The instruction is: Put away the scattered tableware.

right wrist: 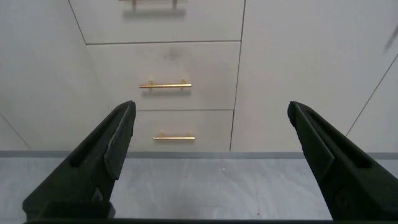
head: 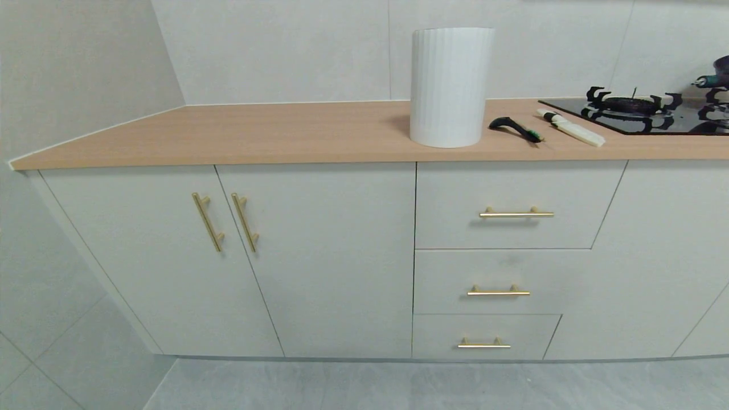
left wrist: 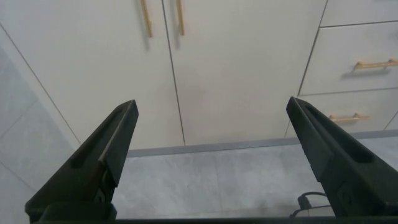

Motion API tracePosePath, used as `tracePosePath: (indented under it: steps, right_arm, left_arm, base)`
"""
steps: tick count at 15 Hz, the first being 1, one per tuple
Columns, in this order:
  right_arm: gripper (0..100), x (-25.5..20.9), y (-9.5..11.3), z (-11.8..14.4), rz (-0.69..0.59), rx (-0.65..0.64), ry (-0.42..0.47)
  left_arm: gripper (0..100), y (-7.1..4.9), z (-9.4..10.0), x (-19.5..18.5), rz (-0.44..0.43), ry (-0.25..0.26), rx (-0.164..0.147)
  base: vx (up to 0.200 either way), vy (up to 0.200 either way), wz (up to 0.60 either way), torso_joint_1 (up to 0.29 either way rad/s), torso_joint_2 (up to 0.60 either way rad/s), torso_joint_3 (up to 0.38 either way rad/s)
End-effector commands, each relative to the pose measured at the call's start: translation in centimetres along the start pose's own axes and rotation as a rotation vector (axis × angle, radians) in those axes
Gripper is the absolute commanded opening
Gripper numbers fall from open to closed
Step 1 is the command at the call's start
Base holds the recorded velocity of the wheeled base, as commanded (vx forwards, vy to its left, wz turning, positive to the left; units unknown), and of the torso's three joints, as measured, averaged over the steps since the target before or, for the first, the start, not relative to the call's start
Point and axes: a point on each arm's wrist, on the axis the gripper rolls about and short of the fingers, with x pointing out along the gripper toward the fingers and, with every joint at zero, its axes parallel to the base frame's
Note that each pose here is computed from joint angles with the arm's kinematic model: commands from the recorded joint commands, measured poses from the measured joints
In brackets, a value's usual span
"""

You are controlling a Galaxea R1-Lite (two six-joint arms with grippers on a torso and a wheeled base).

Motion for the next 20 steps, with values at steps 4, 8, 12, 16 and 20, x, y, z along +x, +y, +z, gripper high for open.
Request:
tracePosePath:
  steps: [4, 8, 12, 16, 20]
  right_arm:
    - [100, 0.0, 0.0, 0.0, -0.002, -0.001, 0.002]
    - [100, 0.0, 0.0, 0.0, 0.0, -0.001, 0.003]
    - [100, 0.0, 0.0, 0.0, 0.001, -0.001, 0.002]
    - [100, 0.0, 0.0, 0.0, 0.003, -0.005, 0.0]
    - [100, -0.5, 0.1, 2.4, 0.043, 0.001, -0.056]
  left_arm:
    - [100, 0.0, 0.0, 0.0, 0.001, 0.002, -0.001]
    - [100, 0.0, 0.0, 0.0, 0.001, 0.002, -0.001]
    - [100, 0.0, 0.0, 0.0, 0.001, 0.002, -0.003]
    - [100, 0.0, 0.0, 0.0, 0.001, 0.002, -0.003]
    - [100, 0.0, 0.0, 0.0, 0.001, 0.002, -0.003]
  base:
    - [0.0, 0.0, 0.0, 0.0, 0.0, 0.0]
    - [0.15, 0.0, 0.0, -0.002, 0.0, 0.004]
    - [0.0, 0.0, 0.0, 0.0, 0.0, 0.0]
    - [0.0, 0.0, 0.0, 0.0, 0.0, 0.0]
    - [0.0, 0.0, 0.0, 0.0, 0.0, 0.0]
